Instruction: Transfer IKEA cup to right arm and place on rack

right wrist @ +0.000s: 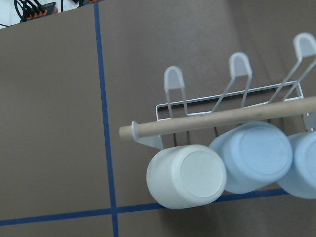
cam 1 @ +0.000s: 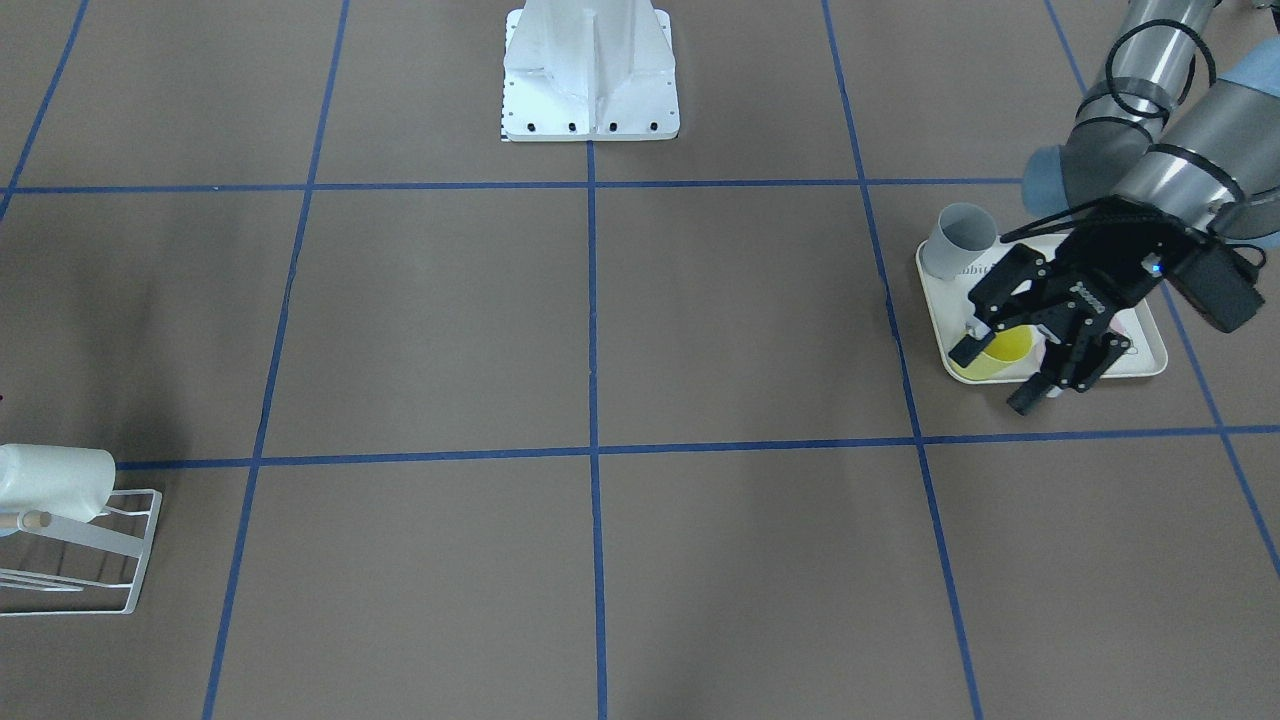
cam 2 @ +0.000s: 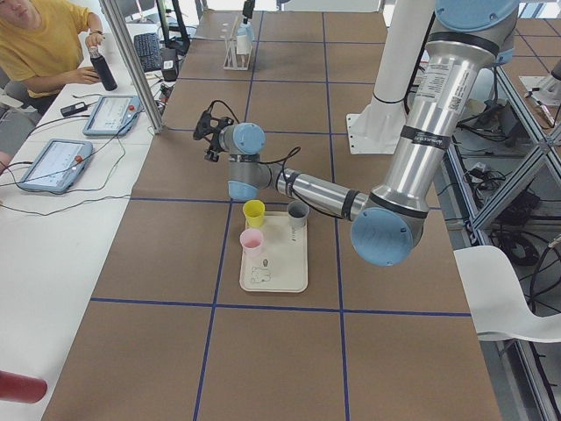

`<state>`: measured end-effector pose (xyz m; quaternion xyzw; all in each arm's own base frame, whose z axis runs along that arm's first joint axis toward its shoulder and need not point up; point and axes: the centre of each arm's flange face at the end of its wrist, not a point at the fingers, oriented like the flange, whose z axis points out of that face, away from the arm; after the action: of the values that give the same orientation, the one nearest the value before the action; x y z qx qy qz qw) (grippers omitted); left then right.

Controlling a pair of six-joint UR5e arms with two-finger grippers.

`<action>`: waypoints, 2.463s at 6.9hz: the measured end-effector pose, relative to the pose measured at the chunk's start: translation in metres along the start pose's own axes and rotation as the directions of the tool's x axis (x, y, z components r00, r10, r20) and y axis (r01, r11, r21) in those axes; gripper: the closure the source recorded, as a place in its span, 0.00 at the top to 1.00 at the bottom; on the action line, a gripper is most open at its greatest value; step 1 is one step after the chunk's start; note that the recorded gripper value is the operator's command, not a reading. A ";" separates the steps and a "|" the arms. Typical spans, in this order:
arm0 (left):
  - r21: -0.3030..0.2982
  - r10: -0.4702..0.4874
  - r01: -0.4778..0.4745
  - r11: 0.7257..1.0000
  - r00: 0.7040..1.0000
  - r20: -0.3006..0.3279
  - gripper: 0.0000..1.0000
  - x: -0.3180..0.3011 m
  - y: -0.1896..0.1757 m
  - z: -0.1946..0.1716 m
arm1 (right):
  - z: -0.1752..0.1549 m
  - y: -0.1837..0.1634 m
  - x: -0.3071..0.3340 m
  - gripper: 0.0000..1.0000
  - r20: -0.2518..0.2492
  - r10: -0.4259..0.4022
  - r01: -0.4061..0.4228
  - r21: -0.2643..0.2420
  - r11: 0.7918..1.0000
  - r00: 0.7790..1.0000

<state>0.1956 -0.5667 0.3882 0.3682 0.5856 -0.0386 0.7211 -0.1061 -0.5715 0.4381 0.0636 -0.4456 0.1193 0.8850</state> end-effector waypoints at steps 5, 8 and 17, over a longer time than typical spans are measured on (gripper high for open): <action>-0.395 0.270 -0.121 0.911 0.898 0.347 0.87 -0.084 0.005 0.005 | 0.018 0.023 -0.029 0.99 0.012 0.006 -0.005 -0.040 0.999 1.000; -0.560 0.337 -0.112 0.821 0.886 0.318 0.88 -0.132 0.052 -0.011 | 0.016 0.028 -0.030 0.99 0.015 -0.001 0.001 -0.039 0.999 1.000; -0.627 0.291 -0.023 0.778 0.899 0.328 0.72 -0.160 0.118 -0.054 | 0.011 0.037 -0.025 0.99 0.015 -0.003 0.003 -0.038 0.999 1.000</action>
<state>0.1590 -0.5099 0.5834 0.1486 0.3695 0.1379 0.9068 -0.1390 -0.5417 0.4246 0.0485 -0.4544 0.1090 0.8827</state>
